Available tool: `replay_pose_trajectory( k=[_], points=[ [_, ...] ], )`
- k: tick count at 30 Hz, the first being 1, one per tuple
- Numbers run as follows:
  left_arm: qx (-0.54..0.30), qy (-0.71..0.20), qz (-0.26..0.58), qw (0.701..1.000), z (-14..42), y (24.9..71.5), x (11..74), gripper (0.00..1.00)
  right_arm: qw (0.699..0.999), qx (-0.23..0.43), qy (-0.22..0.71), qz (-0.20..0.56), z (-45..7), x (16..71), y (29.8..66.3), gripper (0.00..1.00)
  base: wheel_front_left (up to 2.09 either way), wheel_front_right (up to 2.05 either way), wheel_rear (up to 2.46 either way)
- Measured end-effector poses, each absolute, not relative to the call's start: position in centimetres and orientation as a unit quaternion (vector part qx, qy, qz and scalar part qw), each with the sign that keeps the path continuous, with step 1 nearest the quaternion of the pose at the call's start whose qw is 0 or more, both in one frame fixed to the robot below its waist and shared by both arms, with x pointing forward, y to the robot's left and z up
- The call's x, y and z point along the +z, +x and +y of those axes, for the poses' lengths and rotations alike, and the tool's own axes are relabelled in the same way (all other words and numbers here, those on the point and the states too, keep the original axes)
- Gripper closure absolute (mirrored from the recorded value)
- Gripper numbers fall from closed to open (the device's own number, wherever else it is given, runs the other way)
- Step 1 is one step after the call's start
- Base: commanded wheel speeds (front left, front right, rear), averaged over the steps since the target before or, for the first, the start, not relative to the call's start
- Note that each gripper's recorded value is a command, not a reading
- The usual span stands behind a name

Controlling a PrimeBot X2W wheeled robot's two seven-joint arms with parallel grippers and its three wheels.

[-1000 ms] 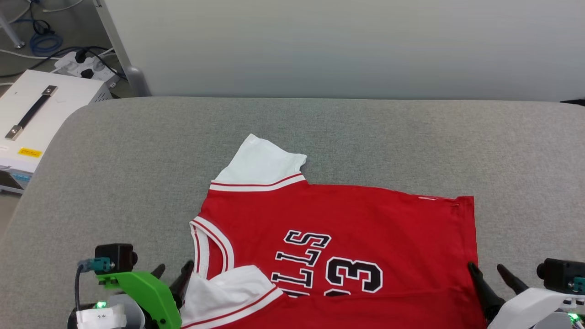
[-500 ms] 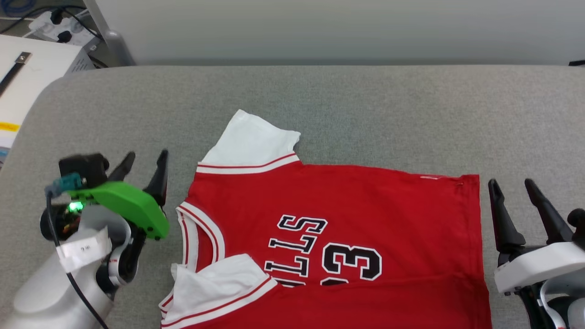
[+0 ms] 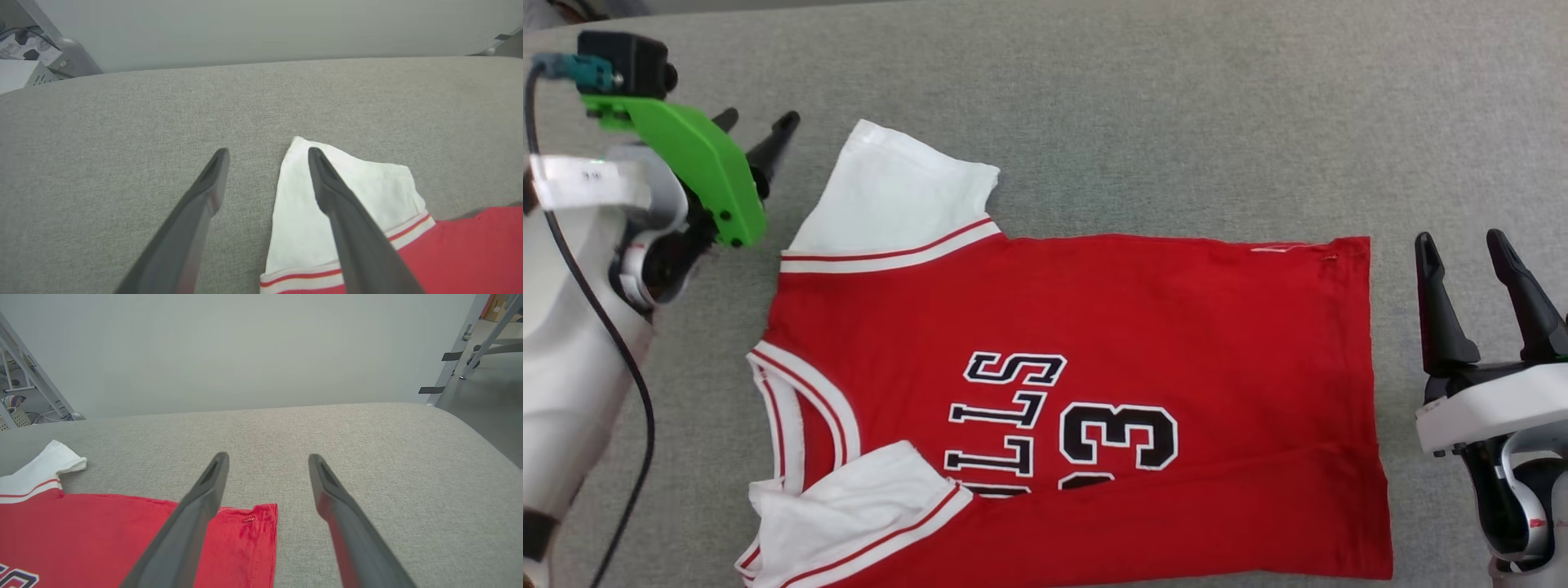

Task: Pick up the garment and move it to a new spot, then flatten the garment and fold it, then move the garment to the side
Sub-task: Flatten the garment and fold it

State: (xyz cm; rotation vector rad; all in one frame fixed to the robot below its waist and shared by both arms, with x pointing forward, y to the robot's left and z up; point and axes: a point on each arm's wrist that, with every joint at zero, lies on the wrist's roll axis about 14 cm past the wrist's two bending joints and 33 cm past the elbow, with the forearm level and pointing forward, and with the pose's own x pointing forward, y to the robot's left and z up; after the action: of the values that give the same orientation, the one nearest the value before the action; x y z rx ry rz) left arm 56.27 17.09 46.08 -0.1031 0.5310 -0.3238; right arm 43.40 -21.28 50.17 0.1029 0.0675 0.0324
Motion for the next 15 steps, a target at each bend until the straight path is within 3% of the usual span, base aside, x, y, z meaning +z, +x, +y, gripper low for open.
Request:
replay_pose_trajectory(
  k=[15],
  points=[
    [-0.196,-0.047,0.478,0.855,13.8,59.0,36.8,0.00,0.995,-0.035,0.055,0.080,-24.0,46.2,43.2,0.00,0.00,0.00,0.00]
  ],
)
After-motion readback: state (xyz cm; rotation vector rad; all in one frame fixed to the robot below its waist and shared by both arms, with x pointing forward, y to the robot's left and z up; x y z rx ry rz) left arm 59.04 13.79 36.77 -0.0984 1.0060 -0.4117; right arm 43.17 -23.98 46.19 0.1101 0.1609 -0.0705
